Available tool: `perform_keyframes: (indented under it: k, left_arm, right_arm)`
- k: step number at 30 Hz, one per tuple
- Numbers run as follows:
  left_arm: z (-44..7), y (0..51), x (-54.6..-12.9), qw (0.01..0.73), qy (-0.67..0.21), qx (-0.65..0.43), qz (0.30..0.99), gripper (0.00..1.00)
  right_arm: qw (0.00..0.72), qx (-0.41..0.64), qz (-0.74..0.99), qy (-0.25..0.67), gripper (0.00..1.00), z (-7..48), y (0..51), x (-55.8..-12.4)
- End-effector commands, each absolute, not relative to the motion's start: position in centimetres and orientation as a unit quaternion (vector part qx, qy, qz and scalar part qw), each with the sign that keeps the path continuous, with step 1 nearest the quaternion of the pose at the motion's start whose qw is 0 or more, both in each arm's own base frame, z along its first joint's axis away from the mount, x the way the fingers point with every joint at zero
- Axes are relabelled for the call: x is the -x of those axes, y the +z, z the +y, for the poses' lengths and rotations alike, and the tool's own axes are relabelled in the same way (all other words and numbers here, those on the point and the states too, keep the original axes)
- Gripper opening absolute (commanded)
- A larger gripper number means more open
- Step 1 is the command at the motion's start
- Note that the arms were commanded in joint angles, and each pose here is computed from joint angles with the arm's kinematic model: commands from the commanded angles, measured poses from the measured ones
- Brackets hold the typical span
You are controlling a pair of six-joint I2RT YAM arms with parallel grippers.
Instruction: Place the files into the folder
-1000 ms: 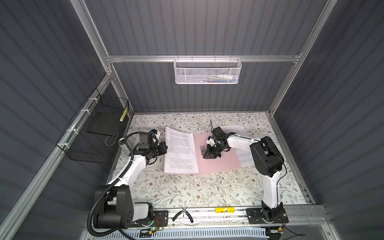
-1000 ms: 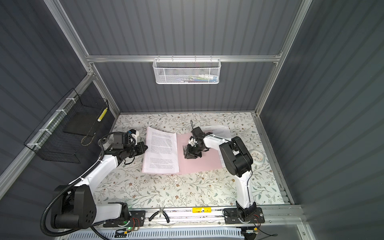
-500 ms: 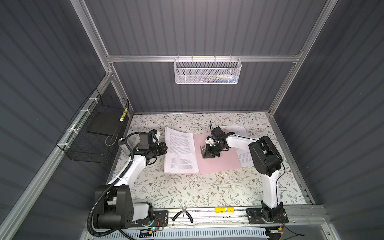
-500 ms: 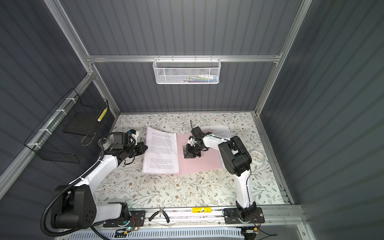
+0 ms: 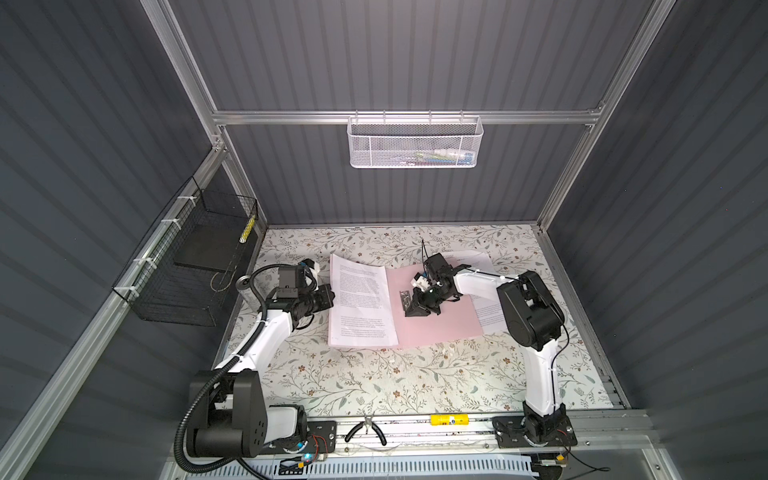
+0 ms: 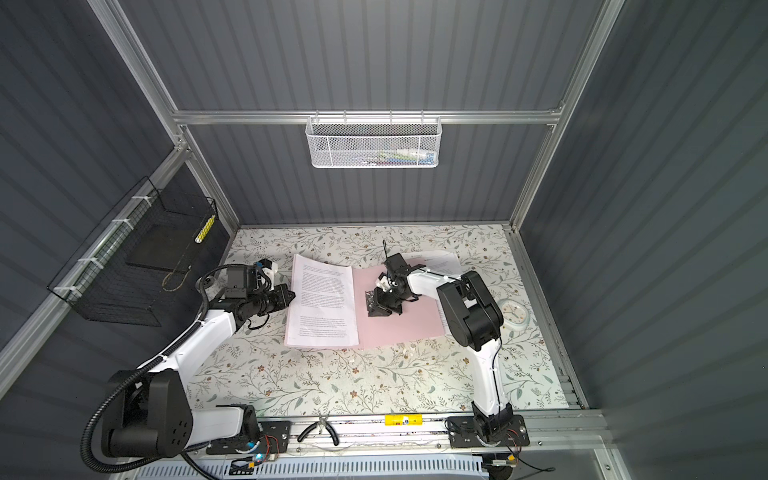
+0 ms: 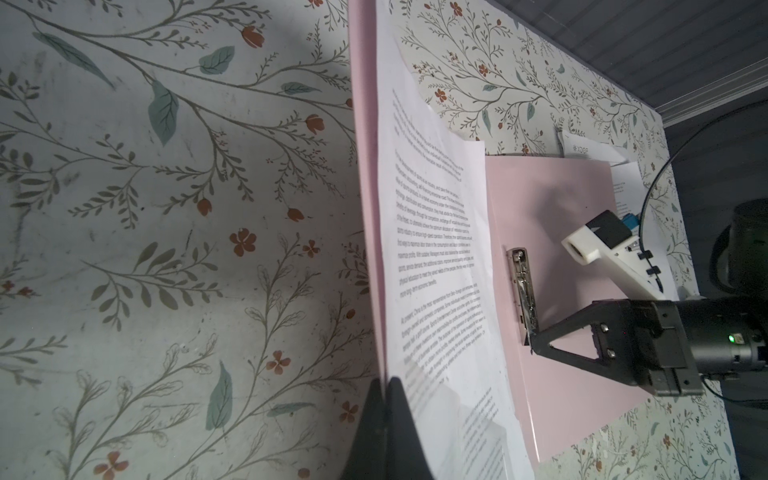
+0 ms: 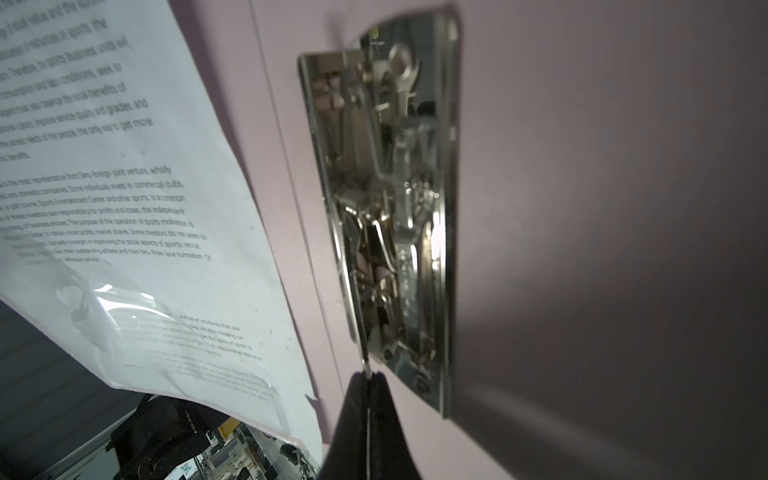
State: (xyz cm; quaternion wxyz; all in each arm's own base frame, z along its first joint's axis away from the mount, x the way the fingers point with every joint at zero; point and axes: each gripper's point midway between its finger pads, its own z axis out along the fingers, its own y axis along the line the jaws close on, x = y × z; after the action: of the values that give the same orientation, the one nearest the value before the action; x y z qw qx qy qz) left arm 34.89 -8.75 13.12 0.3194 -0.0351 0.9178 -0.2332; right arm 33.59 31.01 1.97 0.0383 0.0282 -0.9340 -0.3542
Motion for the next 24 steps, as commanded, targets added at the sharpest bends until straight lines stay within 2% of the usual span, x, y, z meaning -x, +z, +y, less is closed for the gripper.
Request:
perform_keyframes:
  k: [1, 5, 9, 14, 17, 24]
  left_arm:
    - [-8.3, 12.6, -34.1, 0.308, -0.218, 0.028, 0.926, 0.00]
    - [-8.0, 12.9, -34.0, 0.312, -0.211, 0.030, 0.926, 0.00]
    - [-7.7, 13.1, -34.0, 0.318, -0.203, 0.034, 0.926, 0.00]
    - [-7.5, 13.0, -34.1, 0.315, -0.195, 0.037, 0.928, 0.00]
    - [-7.5, 12.7, -34.1, 0.311, -0.195, 0.036, 0.929, 0.00]
    - [-7.2, 13.0, -34.0, 0.317, -0.187, 0.039, 0.929, 0.00]
  right_arm:
    - [0.072, 0.016, -0.966, -0.248, 0.00, 26.6, -4.8, -32.2]
    - [0.087, 0.028, -0.974, -0.205, 0.00, 24.5, -7.1, -31.2]
    - [0.089, 0.033, -0.972, -0.215, 0.00, 24.1, -7.1, -31.0]
    - [0.052, 0.046, -0.936, -0.344, 0.00, 26.4, -2.7, -33.2]
    - [0.053, 0.054, -0.907, -0.414, 0.00, 28.2, -0.1, -34.1]
    - [0.050, 0.063, -0.870, -0.487, 0.00, 30.1, 3.4, -35.0]
